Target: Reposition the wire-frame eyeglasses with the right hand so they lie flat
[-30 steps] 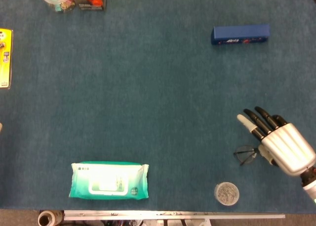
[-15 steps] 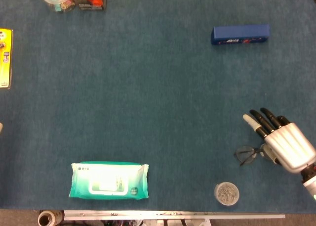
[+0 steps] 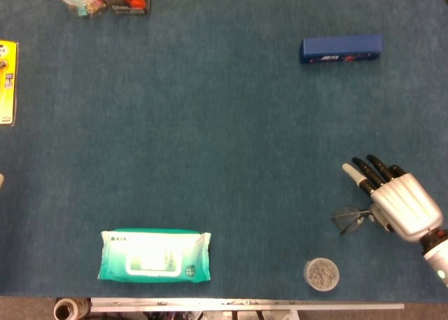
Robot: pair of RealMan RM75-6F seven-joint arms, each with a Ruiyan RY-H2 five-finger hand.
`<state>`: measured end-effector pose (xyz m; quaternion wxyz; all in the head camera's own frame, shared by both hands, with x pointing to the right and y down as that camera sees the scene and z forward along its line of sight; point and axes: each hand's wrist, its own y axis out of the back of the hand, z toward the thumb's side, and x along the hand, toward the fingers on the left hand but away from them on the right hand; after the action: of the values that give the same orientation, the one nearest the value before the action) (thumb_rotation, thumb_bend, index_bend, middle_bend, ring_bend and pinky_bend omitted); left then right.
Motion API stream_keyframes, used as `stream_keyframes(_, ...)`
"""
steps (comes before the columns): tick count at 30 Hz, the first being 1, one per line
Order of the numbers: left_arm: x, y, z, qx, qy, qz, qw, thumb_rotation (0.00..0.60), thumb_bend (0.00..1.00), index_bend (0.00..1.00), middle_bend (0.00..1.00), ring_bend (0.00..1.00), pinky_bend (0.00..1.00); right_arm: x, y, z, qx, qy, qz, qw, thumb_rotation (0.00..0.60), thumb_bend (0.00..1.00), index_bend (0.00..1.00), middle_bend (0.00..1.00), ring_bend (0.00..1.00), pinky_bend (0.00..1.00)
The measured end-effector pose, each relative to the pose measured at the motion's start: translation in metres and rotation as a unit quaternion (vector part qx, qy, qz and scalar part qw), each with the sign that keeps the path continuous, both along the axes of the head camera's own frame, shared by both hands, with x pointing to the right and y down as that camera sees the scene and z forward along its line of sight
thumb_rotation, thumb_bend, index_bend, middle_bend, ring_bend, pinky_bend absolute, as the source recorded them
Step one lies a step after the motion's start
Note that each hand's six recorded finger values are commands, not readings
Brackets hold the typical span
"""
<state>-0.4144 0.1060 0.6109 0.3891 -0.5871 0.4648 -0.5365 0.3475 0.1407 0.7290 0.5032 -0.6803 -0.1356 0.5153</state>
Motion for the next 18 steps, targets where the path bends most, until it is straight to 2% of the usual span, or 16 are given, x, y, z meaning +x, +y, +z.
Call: stream_keyframes(18,0.0,-0.001,-0.001,0.001,0.0,-0.001,1.0,0.6,0.19,0.56,0.51,0.36,0.44,0.003,0.005,0.012,-0.013,0.013,-0.002,0.9998,0.6,0.35,0.0,0.11,0.09,0.34)
